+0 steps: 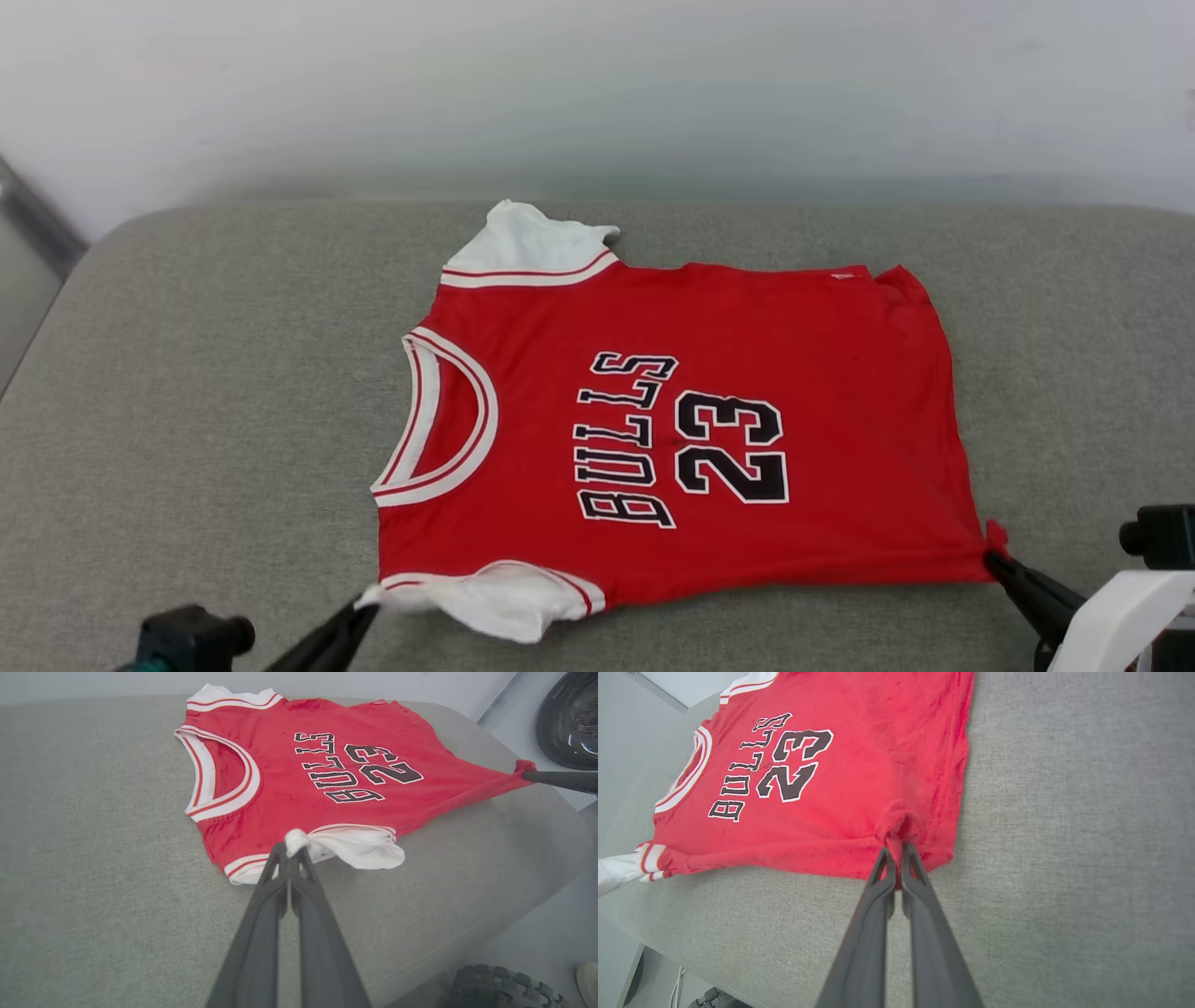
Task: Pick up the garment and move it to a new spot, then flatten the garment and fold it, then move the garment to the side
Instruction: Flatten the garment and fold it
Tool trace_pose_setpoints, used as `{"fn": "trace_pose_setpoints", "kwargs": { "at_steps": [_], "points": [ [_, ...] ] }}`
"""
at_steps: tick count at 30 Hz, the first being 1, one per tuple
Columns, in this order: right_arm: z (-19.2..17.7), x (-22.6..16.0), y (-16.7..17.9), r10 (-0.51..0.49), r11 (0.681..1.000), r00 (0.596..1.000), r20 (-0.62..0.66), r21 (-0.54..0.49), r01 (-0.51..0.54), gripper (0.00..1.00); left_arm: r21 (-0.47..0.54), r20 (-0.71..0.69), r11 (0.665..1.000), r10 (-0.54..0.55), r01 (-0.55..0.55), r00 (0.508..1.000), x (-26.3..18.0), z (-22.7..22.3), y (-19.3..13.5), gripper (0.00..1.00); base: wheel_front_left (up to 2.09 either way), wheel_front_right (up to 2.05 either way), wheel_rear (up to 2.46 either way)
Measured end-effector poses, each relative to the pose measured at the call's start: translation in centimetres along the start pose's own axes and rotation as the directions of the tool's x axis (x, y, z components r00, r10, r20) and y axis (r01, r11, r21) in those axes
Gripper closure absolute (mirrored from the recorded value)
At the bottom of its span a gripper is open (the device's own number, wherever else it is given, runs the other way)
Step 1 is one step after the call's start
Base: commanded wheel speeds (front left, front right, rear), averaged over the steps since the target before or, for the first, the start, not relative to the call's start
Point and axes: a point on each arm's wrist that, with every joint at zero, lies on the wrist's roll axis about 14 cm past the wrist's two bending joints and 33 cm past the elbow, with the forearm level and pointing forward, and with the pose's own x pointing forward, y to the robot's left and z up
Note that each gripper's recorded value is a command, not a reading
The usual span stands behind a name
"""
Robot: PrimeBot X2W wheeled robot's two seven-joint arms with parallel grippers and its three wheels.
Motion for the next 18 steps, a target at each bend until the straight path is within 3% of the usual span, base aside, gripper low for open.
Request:
{"fn": "trace_pose_setpoints", "kwargs": {
  "at_steps": [9, 18],
  "points": [
    [2.8, 2.4, 0.4, 0.011, 0.998, 1.0, 0.002, -0.06, -0.011, 1.0, 0.108, 0.077, 0.994, -0.023, 0.014, 0.997, 4.0, 4.3, 1.8, 1.0, 0.0, 0.0, 0.0],
    [3.1, 6.0, -0.6, -0.019, 0.997, 0.998, -0.066, -0.079, 0.014, 1.0, 0.157, 0.037, 0.987, -0.03, 0.024, 0.999, 9.3, 5.2, 4.0, 1.0, 0.0, 0.0, 0.0]
  ]
}}
